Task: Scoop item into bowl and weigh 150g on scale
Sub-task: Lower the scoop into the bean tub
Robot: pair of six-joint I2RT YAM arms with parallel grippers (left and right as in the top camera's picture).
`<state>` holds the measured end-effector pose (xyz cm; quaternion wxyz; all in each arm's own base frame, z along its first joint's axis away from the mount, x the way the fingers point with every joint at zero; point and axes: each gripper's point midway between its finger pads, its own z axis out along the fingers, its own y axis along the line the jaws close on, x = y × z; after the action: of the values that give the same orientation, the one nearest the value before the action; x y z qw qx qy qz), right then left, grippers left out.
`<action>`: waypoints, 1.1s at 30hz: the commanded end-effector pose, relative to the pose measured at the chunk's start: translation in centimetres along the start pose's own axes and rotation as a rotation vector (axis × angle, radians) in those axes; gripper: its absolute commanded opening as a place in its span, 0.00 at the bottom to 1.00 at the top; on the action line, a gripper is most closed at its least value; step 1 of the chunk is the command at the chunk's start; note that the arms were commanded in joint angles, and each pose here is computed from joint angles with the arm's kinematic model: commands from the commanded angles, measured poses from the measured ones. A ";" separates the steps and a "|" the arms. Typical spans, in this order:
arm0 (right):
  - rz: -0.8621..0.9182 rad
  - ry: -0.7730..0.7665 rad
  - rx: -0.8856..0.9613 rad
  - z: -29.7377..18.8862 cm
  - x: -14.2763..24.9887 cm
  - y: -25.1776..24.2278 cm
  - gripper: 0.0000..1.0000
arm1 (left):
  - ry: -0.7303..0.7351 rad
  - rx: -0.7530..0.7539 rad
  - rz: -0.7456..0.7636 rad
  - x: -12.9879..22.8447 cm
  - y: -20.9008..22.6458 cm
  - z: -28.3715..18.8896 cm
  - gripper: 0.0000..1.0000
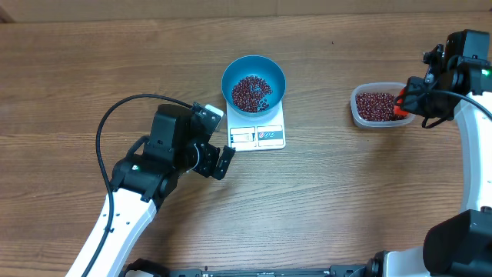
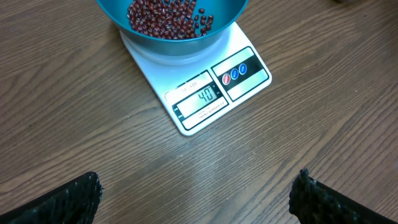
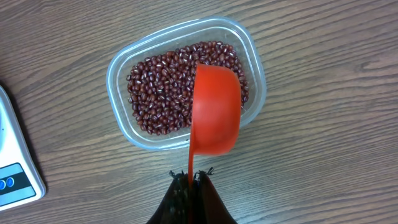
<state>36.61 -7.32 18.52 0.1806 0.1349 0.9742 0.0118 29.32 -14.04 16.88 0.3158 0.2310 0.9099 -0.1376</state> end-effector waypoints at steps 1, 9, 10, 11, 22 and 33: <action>0.002 -0.004 0.015 0.1 -0.1 -0.4 0.04 | 0.002 -0.006 0.019 0.2 0.2 0.1 1.00; 0.002 -0.003 0.015 0.1 0.0 -0.4 0.04 | 0.002 -0.006 0.019 0.2 0.2 0.1 1.00; 0.002 -0.004 0.015 0.0 0.0 -0.4 0.04 | 0.002 -0.006 0.019 0.2 0.2 0.1 1.00; 0.002 -0.003 0.015 0.0 0.0 -0.4 0.04 | 0.002 -0.006 0.019 0.2 0.2 0.1 1.00; 0.002 -0.004 0.034 0.0 0.0 -0.7 0.04 | 0.002 -0.006 0.019 0.2 0.2 0.1 1.00; 0.002 -0.007 0.041 0.0 -0.1 -0.8 0.04 | 0.002 -0.006 0.019 0.2 0.2 0.1 1.00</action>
<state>36.51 -7.73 18.50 0.1795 0.1371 0.9742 -0.0002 29.33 -14.03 16.88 0.3158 0.2308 0.9100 -0.1375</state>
